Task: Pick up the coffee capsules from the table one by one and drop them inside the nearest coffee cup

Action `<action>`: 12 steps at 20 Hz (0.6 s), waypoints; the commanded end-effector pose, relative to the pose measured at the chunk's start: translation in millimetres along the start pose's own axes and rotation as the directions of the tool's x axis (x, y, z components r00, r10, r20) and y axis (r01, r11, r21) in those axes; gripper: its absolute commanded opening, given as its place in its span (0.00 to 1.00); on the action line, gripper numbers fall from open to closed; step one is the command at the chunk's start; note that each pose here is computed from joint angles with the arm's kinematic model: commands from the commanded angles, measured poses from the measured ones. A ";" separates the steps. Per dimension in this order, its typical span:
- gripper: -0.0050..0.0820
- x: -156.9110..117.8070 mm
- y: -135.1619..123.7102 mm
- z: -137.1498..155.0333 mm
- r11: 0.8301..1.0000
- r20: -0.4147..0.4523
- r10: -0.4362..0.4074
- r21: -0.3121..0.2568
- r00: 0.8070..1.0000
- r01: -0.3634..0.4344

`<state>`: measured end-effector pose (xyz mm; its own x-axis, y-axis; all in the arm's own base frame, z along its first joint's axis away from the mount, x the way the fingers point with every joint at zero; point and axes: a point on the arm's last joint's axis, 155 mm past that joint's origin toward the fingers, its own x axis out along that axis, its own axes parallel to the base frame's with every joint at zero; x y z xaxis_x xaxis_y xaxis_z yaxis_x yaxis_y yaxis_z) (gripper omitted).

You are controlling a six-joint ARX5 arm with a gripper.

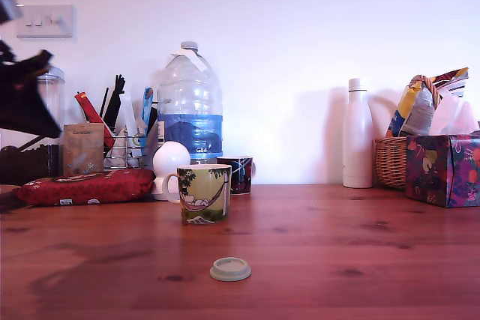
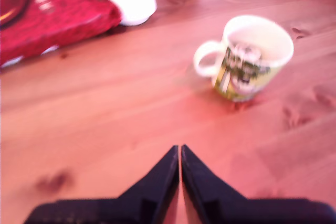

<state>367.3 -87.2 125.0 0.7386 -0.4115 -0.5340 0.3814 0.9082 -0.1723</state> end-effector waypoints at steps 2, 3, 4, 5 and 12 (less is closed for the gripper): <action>0.04 -18.0 -1.5 -18.7 0.999 0.041 0.028 -0.019 0.999 -0.027; 0.04 -25.0 -3.0 -23.0 0.999 0.061 0.037 -0.019 0.997 -0.036; 0.04 -31.1 -3.6 -26.2 0.998 0.081 0.049 -0.031 0.996 -0.047; 0.04 -37.9 -5.1 -28.9 0.998 0.103 0.058 -0.034 0.993 -0.055; 0.04 -80.3 -18.5 -26.0 0.997 0.245 0.077 -0.003 0.967 -0.078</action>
<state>291.0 -69.1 154.8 0.8785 -0.3479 -0.3274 0.3229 0.9375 -0.1299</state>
